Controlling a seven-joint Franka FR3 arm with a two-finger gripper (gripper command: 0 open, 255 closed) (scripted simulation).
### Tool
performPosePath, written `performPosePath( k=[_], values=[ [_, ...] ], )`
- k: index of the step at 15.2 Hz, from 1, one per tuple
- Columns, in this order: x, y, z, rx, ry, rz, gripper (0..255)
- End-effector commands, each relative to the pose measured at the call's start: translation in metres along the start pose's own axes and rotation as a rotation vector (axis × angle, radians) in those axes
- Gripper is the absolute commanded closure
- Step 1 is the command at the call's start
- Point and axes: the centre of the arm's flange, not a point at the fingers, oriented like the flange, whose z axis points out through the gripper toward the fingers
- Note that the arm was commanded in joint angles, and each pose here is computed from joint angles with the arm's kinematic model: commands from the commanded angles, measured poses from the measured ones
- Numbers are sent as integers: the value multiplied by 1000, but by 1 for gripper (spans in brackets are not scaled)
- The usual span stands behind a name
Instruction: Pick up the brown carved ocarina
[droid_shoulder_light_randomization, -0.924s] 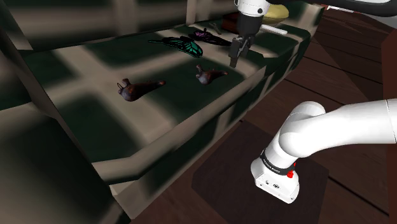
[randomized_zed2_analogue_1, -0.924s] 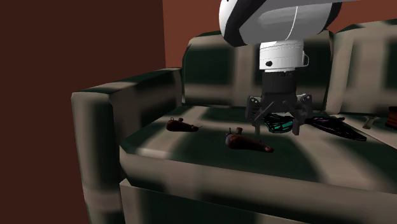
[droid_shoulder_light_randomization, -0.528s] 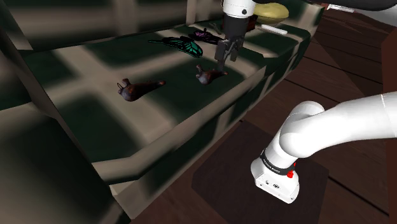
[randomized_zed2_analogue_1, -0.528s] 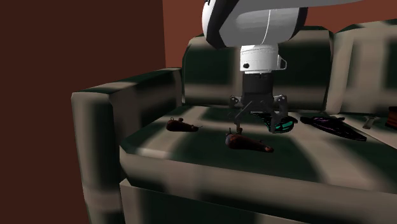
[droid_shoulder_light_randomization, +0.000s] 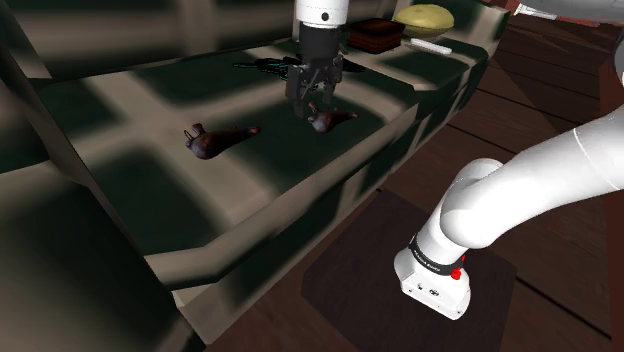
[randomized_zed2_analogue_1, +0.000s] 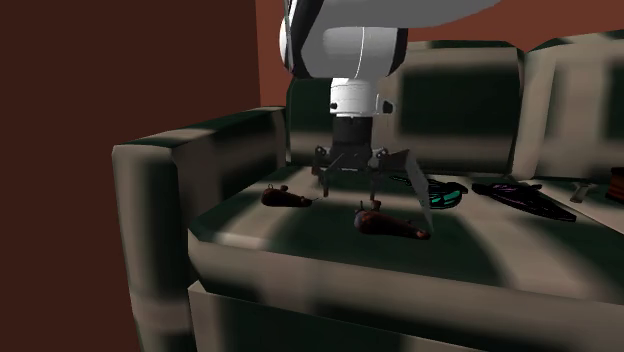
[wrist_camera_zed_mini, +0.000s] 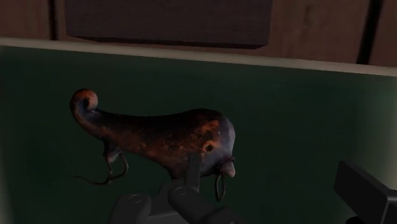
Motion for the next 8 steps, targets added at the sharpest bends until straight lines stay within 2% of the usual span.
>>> performPosePath(
  k=[1, 8],
  values=[
    [13, -18, -1, 16, -11, 15, 0],
    [64, -90, 0, 69, -49, 63, 0]
  ],
)
